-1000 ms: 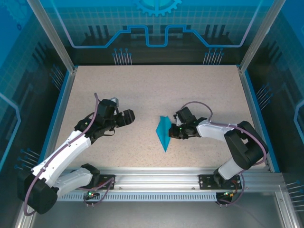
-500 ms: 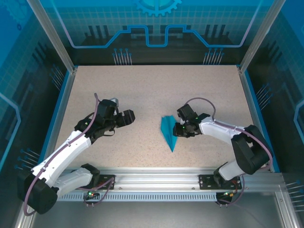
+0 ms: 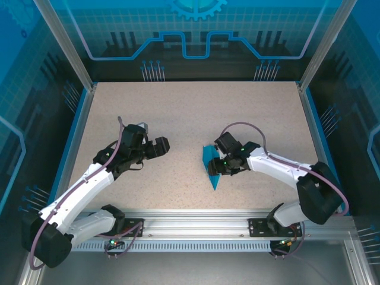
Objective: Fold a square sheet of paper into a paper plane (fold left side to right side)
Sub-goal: Turn over the paper plane at the center of the table, then move the paper plane to the center of the table.
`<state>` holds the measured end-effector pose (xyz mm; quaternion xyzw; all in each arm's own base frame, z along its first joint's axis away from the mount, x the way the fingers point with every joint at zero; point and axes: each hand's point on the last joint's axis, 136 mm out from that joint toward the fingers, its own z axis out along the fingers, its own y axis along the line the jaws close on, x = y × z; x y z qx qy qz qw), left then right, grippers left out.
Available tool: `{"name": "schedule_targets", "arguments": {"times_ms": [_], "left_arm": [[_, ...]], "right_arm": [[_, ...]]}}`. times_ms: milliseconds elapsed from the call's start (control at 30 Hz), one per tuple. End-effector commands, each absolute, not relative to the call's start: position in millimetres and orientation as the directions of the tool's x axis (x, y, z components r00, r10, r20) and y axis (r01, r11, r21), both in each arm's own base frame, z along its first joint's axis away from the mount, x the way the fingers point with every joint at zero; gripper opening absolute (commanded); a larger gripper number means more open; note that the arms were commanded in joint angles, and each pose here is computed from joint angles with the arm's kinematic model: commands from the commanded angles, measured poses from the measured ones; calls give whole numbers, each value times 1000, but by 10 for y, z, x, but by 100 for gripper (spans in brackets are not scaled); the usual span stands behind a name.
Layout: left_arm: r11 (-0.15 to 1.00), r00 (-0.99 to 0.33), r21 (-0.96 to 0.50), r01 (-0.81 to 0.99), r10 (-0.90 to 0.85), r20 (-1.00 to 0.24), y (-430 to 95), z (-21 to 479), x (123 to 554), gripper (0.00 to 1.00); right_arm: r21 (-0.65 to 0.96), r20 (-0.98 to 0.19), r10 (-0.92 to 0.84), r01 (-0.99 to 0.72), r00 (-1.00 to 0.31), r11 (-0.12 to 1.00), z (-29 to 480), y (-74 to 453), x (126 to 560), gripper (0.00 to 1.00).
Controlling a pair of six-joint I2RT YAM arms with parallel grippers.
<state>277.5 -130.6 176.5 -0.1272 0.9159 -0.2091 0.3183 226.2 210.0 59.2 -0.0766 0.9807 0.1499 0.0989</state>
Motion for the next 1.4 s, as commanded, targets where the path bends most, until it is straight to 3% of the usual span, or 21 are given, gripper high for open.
{"name": "schedule_targets", "arguments": {"times_ms": [0,100,567,667,733,800,1067,1367], "left_arm": [[886,-749,-455,-91,-362,-555,-1266,1856,2810,97],[888,-749,-451,-91,-359,-556,-1260,1857,2807,97],[891,-754,-443,-96,-356,-552,-1246,1843,2800,98],[894,-754,-439,-88,-348,-557,-1245,1856,2793,98],[896,-756,-437,-80,-340,-560,-1248,1872,2792,99],[897,-757,-436,-67,-331,-563,-1263,1895,2789,99],[903,-756,-427,-42,-308,-578,-1276,1966,2803,99],[902,-772,-430,-37,-300,-561,-1295,1922,2772,99]], "right_arm": [[286,-198,-146,-199,-969,937,605,2214,2281,62],[289,-185,-151,-201,-971,936,550,2257,2300,61],[267,-144,-157,-191,-977,945,328,2319,2371,37],[259,-140,-152,-185,-978,948,301,2329,2398,27],[260,-145,-143,-177,-979,949,329,2338,2433,13],[251,-148,-126,-161,-981,954,403,2328,2485,5],[150,-143,-42,-63,-989,987,723,2164,3092,5],[89,-141,-39,-52,-989,995,728,2170,3908,6]]}}
